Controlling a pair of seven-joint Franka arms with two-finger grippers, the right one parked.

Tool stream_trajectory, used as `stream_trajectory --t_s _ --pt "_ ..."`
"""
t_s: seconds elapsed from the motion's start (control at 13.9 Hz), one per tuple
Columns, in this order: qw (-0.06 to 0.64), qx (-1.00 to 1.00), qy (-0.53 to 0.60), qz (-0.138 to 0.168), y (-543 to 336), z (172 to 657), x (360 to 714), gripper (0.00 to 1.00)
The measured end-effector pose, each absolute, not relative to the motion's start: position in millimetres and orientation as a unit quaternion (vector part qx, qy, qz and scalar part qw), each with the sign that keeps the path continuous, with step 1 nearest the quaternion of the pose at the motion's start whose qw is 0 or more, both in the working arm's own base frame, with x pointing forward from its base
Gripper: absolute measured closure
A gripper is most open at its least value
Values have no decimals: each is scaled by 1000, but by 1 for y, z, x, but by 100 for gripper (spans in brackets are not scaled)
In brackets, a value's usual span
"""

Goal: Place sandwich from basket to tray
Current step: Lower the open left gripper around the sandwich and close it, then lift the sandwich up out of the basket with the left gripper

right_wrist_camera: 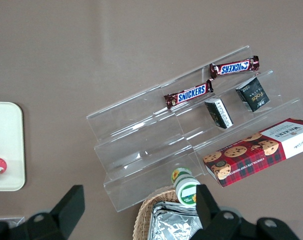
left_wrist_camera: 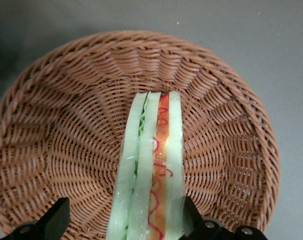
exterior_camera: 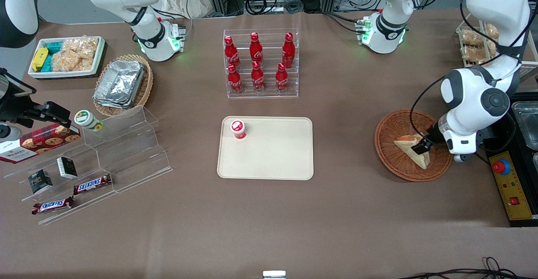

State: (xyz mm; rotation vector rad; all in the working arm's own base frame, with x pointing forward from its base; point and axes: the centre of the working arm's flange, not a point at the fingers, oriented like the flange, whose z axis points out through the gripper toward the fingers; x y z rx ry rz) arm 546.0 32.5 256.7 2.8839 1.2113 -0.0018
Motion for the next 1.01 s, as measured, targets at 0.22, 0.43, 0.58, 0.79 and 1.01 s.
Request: stream_trajectory --t_s 0.22,0.43,0.58,0.79,1.01 --pt "11 923 386 5 30 249 548 17" --pt "15 925 380 14 24 254 552 51" --pt "21 927 373 27 17 267 559 64" --pt "17 929 369 21 13 308 583 69" --pt "-1 931 365 -18 16 365 606 81"
